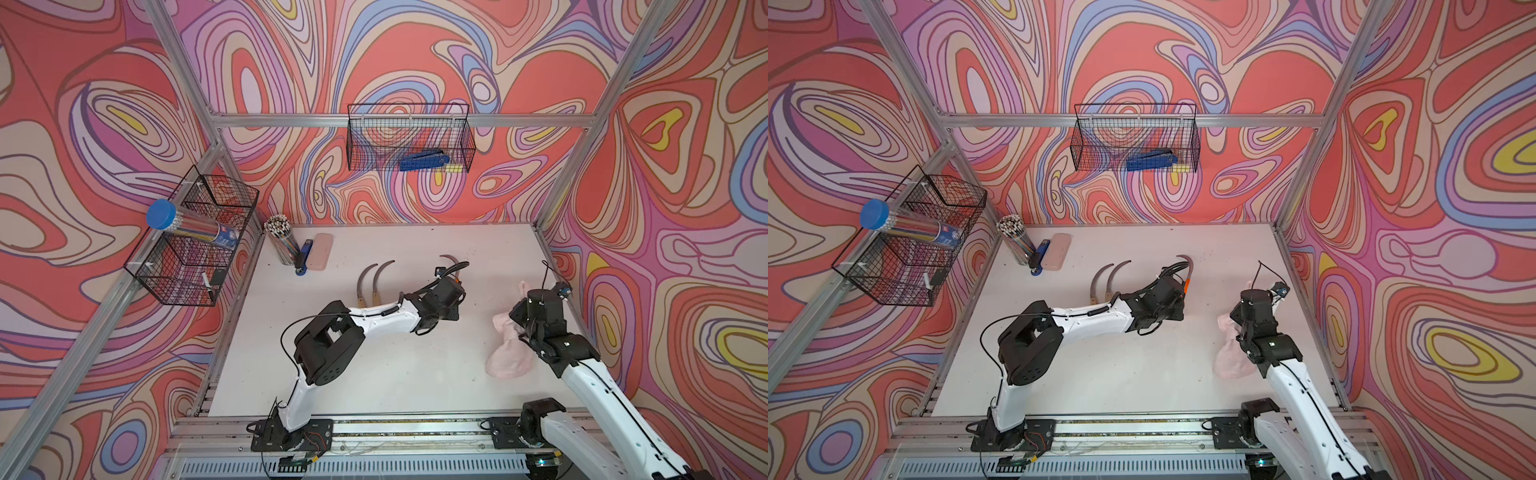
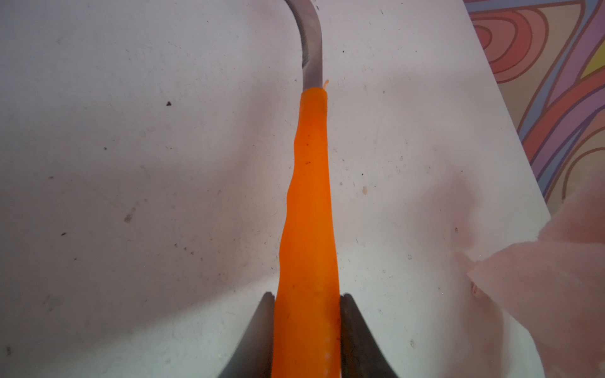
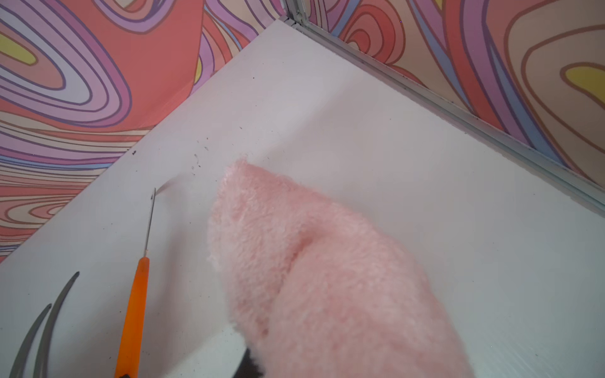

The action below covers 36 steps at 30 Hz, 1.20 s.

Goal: Wipe small sickles with rags
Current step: Place the small sickle at the center of the board.

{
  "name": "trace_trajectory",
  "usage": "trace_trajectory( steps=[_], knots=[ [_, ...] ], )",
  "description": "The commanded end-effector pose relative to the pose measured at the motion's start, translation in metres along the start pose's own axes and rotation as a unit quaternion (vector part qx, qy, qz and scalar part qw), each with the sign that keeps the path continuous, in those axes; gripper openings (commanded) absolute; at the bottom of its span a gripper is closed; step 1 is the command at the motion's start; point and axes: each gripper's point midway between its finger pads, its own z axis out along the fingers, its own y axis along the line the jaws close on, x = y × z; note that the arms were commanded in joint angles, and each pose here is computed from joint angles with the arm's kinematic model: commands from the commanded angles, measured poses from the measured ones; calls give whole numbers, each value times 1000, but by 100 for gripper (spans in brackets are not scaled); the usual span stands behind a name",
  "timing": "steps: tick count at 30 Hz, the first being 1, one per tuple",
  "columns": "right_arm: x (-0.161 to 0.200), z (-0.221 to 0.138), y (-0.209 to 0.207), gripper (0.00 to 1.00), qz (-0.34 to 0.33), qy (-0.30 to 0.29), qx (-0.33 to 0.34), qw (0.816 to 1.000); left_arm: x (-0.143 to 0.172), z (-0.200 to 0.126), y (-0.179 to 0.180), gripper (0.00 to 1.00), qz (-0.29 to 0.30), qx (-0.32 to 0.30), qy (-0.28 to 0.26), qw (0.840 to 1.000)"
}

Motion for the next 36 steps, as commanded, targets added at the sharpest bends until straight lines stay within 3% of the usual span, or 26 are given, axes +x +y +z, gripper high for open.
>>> trace_trajectory(
  steps=[1,8,10,19,25,28,31,36],
  knots=[
    [5,8,10,0,-12,-9,-37,999,12,19,10,0,10,-26,12,1000],
    [11,14,12,0,-9,-16,-51,999,23,37,5,0,14,-20,38,999],
    [13,15,18,0,-10,-15,-70,997,24,39,3,4,13,-14,41,999],
    [25,40,13,0,-5,-7,-42,999,27,36,-4,32,20,3,54,998],
    [22,38,11,0,-2,-20,-42,999,15,26,-14,58,30,15,46,998],
    [22,37,9,0,1,-24,-45,999,6,17,-23,66,36,26,43,998],
    [24,39,11,0,-1,-20,-47,999,-6,0,-32,67,43,37,34,998],
    [23,39,12,0,-3,-20,-49,999,-32,-58,-31,67,52,50,-12,997]
  ],
)
